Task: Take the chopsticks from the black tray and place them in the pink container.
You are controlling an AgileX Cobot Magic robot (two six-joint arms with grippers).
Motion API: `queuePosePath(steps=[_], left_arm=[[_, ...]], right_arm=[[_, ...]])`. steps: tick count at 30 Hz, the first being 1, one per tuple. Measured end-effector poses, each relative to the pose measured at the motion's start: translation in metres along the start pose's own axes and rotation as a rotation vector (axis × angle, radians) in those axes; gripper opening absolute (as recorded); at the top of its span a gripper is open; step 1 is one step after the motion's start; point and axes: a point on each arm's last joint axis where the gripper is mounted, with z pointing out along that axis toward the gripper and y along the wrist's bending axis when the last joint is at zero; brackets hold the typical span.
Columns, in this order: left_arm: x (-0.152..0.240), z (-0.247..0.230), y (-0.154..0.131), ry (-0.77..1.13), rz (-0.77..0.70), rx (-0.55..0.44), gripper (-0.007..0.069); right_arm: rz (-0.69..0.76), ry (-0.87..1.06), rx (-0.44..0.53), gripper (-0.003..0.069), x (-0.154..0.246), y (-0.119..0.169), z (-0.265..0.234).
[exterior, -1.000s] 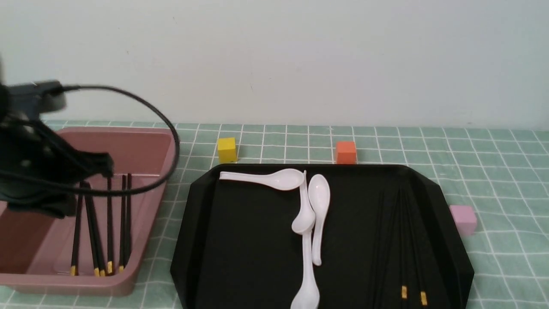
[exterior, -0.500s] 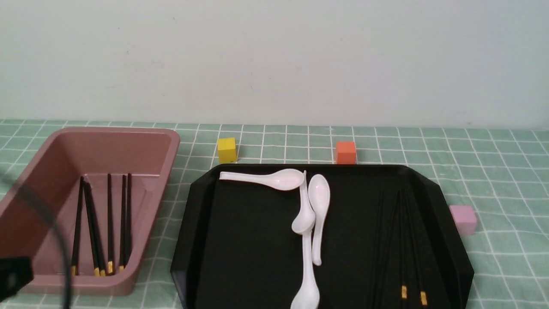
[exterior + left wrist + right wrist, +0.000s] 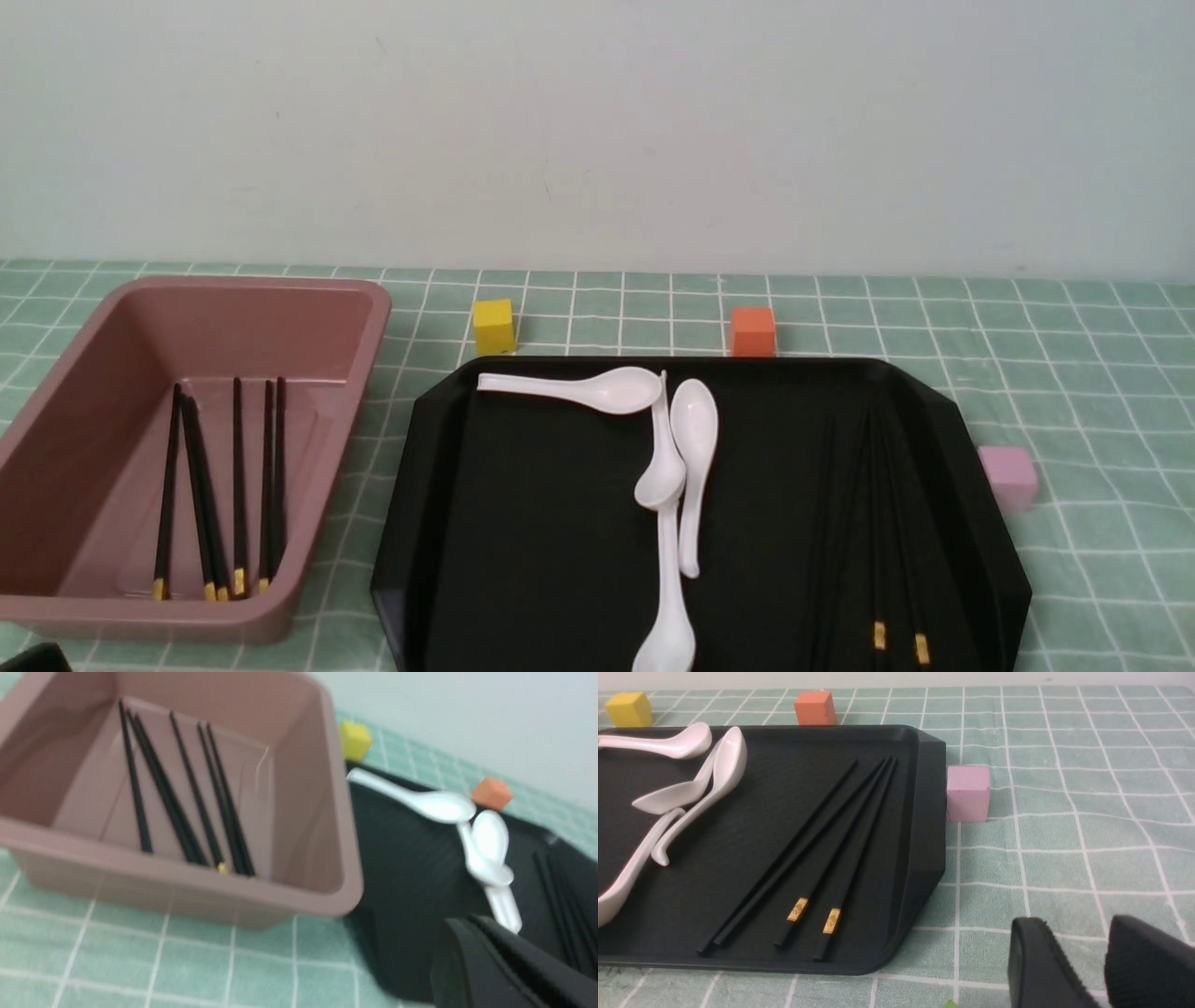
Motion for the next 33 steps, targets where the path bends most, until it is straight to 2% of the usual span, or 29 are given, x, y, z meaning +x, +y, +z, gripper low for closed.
queuePosePath(steps=[15, 21, 24, 33], left_arm=[[0.013, 0.005, 0.012, -0.001, 0.084, -0.052, -0.0013], [0.035, 0.006, 0.027, -0.089, 0.076, -0.071, -0.0013], [0.05, 0.012, 0.037, -0.078, 0.055, -0.118, -0.0013], [0.053, 0.013, 0.037, -0.06, 0.061, -0.098, -0.0013]], right_arm=[[0.0, 0.0, 0.0, 0.024, 0.0, 0.0, 0.0], [0.0, 0.0, 0.0, 0.024, 0.0, 0.0, 0.0], [0.0, 0.0, 0.0, 0.024, 0.0, 0.0, 0.0], [0.0, 0.0, 0.0, 0.024, 0.0, 0.0, 0.0]])
